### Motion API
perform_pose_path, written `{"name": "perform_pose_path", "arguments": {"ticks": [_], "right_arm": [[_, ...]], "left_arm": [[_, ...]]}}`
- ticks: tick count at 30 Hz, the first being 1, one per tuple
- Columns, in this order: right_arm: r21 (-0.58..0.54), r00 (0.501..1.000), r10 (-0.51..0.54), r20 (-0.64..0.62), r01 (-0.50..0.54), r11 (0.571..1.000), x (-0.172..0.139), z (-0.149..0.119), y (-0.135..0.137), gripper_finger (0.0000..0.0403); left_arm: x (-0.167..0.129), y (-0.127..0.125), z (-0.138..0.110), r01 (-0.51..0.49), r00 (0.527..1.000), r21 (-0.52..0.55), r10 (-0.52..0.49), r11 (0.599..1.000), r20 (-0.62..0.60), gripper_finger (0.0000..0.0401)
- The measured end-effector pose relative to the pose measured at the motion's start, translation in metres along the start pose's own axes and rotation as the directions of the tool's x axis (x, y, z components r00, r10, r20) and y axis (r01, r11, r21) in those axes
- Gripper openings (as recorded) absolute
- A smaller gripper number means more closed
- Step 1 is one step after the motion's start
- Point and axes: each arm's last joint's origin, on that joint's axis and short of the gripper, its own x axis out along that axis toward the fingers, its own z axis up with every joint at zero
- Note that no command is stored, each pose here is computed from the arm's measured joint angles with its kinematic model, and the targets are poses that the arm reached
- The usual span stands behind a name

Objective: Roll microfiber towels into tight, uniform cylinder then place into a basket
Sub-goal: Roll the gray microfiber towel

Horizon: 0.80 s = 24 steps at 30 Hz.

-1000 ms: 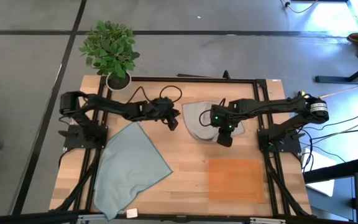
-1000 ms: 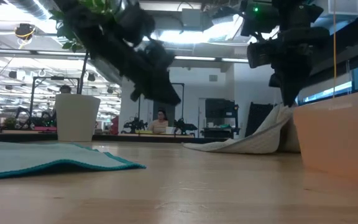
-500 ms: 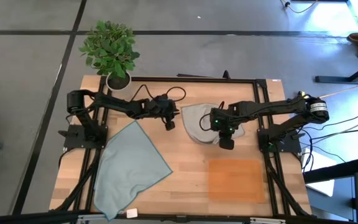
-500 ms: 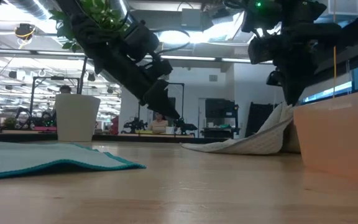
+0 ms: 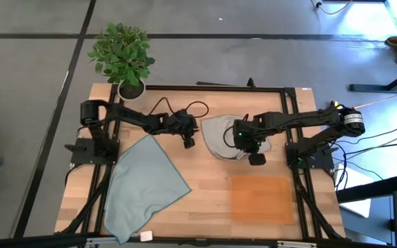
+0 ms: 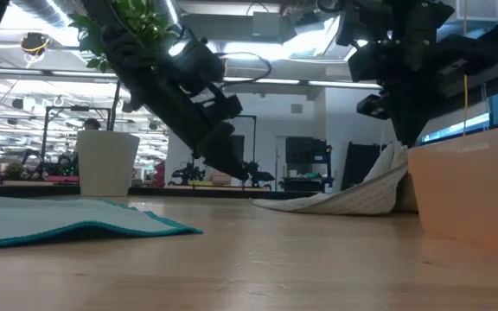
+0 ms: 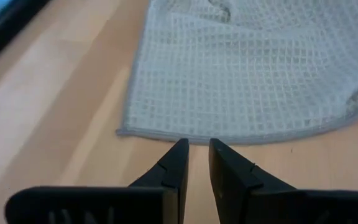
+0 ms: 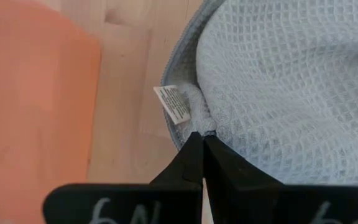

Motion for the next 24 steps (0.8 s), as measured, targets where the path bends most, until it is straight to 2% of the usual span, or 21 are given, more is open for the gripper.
{"name": "perform_pose_path", "arguments": {"ticks": [7, 10, 16, 19, 24], "right_arm": [[0.006, 1.0, 0.012, 0.0, -0.012, 1.0, 0.0, 0.0, 0.0, 0.0005], [0.009, 1.0, 0.013, 0.0, -0.013, 1.0, 0.0, 0.0, 0.0, 0.0005], [0.011, 1.0, 0.013, -0.001, -0.013, 1.0, 0.0, 0.0, 0.0, 0.0005], [0.01, 1.0, 0.013, 0.0, -0.013, 1.0, 0.0, 0.0, 0.0, 0.0005], [0.01, 1.0, 0.012, 0.0, -0.012, 1.0, 0.0, 0.0, 0.0, 0.0005]], "left_arm": [[0.021, 0.011, 0.024, -0.074, 0.997, -0.05, 0.073, 0.996, -0.012, 0.0054], [0.025, 0.023, 0.035, -0.097, 0.995, -0.117, 0.093, 0.988, -0.035, 0.0054], [0.027, 0.044, 0.034, -0.029, 0.993, -0.354, -0.012, 0.935, -0.113, 0.0054], [0.027, 0.048, 0.029, -0.047, 0.987, -0.389, -0.017, 0.92, -0.16, 0.0054], [0.026, 0.055, 0.028, -0.072, 0.986, -0.462, -0.006, 0.884, -0.164, 0.0054]]}}
